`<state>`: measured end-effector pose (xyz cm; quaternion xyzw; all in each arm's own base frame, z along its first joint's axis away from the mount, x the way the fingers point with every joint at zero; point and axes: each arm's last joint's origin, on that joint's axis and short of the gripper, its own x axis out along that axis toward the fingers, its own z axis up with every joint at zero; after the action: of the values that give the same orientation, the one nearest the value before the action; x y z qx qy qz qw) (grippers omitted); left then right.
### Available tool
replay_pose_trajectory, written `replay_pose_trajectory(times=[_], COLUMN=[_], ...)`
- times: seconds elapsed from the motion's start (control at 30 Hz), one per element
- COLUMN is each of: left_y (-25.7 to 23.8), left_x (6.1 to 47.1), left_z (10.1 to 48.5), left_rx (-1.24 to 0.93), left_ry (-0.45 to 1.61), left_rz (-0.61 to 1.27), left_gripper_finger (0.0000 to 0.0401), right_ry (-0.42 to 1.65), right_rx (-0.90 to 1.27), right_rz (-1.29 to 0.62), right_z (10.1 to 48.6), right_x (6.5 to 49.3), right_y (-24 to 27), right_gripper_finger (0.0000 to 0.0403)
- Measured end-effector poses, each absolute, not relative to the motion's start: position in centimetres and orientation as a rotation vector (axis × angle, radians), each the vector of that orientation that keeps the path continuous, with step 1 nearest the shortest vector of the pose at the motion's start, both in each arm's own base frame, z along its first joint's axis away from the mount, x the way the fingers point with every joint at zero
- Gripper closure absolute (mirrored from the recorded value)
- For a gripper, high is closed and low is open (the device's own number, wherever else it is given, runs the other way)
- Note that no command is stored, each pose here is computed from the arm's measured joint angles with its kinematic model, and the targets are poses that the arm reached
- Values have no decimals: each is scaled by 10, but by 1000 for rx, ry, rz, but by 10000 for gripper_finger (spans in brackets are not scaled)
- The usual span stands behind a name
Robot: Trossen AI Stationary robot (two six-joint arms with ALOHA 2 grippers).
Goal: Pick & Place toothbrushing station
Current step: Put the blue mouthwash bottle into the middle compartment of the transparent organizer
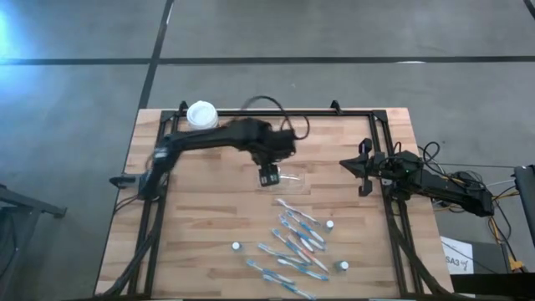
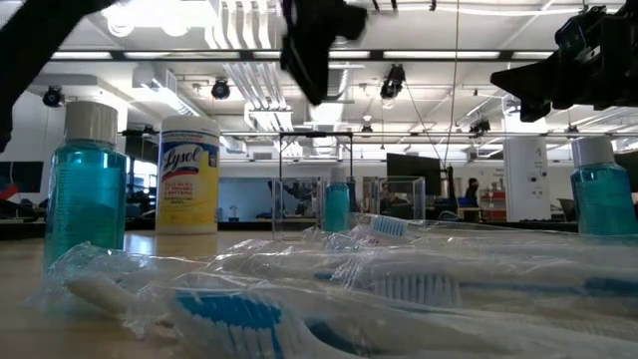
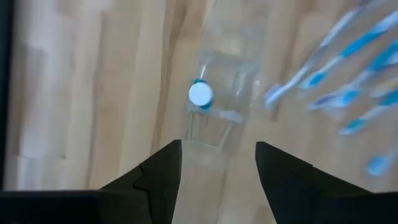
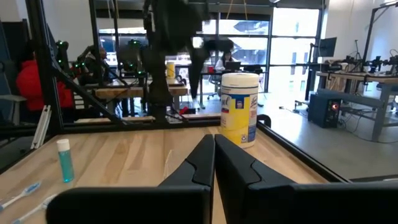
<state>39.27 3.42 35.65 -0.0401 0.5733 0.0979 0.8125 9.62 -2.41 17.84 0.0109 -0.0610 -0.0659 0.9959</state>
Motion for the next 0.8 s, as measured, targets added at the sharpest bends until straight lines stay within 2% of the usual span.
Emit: replay_pose_trajectory(times=[0.17,0.33,0.47,0.63,0.73,0.8], left_y=[5,-24,-40,-41,-36,-33], left_x=[342,278,230,183,164,154], left_z=[412,415,385,320,285,264], left_rx=[20,104,28,-123,-214,-248], left_ry=[1015,843,645,445,355,309], left_rz=[235,251,188,179,193,191], left_gripper_finger=[195,195,195,204,246,293], right_ry=[-122,-122,-122,-122,-122,-123], right_rx=[22,25,25,25,26,44], right_rz=[-132,-131,-131,-131,-131,-130], right_z=[178,178,178,178,178,178], right_x=[96,96,96,96,96,96], right_y=[-24,-24,-24,-24,-24,-24], right_gripper_finger=[394,394,394,394,394,394])
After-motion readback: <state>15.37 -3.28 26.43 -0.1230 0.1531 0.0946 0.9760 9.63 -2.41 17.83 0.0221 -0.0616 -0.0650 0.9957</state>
